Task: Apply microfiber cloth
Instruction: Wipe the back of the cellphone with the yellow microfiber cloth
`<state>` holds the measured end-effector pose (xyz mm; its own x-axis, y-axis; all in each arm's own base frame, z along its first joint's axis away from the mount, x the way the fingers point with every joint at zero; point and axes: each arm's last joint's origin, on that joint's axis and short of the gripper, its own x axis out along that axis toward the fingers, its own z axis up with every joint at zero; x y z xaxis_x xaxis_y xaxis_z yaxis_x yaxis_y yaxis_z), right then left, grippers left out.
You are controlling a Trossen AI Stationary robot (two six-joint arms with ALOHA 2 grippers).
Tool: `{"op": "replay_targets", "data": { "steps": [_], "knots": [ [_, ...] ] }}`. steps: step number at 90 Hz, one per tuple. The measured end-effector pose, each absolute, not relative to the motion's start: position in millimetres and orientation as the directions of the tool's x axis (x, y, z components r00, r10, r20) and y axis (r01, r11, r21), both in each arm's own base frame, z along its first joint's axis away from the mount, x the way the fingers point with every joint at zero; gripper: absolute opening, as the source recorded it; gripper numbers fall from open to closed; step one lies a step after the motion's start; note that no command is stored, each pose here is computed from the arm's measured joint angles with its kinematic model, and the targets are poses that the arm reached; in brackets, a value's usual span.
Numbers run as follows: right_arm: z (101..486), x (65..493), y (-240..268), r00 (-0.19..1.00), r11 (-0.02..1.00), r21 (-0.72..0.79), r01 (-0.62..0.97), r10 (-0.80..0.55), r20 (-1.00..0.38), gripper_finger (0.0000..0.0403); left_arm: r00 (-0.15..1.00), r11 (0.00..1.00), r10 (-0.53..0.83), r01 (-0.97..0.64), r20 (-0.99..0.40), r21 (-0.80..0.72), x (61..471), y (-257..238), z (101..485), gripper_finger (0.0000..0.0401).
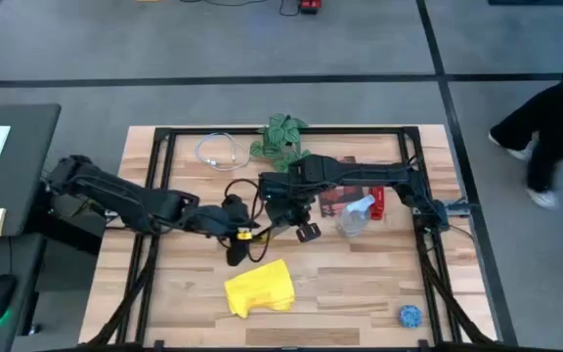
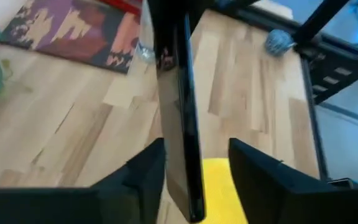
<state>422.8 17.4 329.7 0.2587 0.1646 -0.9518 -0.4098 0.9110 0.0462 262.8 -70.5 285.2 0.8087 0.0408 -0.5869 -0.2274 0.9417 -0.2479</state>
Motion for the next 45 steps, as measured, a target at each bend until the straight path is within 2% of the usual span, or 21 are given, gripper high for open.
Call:
{"op": "replay_targets", "data": {
  "steps": [12, 23, 33, 45],
  "knots": [
    [330, 423, 18, 0.259, 0.912, 0.046, -0.409, 0.164, -0.952, 0.0018, 0.768, 0.944, 0.058, -0.25, -0.638, -0.216, 272, -72, 270, 0.0213],
    [330, 423, 18, 0.259, 0.917, 0.051, -0.395, 0.164, -0.952, 0.0018, 0.755, 0.938, 0.055, -0.264, -0.654, -0.226, 280, -74, 260, 0.0203],
    [330, 423, 18, 0.259, 0.92, 0.053, -0.389, 0.164, -0.952, 0.0019, 0.748, 0.923, 0.057, -0.293, -0.662, -0.251, 284, -76, 254, 0.0156],
    [330, 423, 18, 0.265, 0.928, 0.061, -0.369, 0.168, -0.949, 0.0027, 0.741, 0.915, 0.06, -0.308, -0.669, -0.259, 284, -75, 253, 0.0058]
  ]
}}
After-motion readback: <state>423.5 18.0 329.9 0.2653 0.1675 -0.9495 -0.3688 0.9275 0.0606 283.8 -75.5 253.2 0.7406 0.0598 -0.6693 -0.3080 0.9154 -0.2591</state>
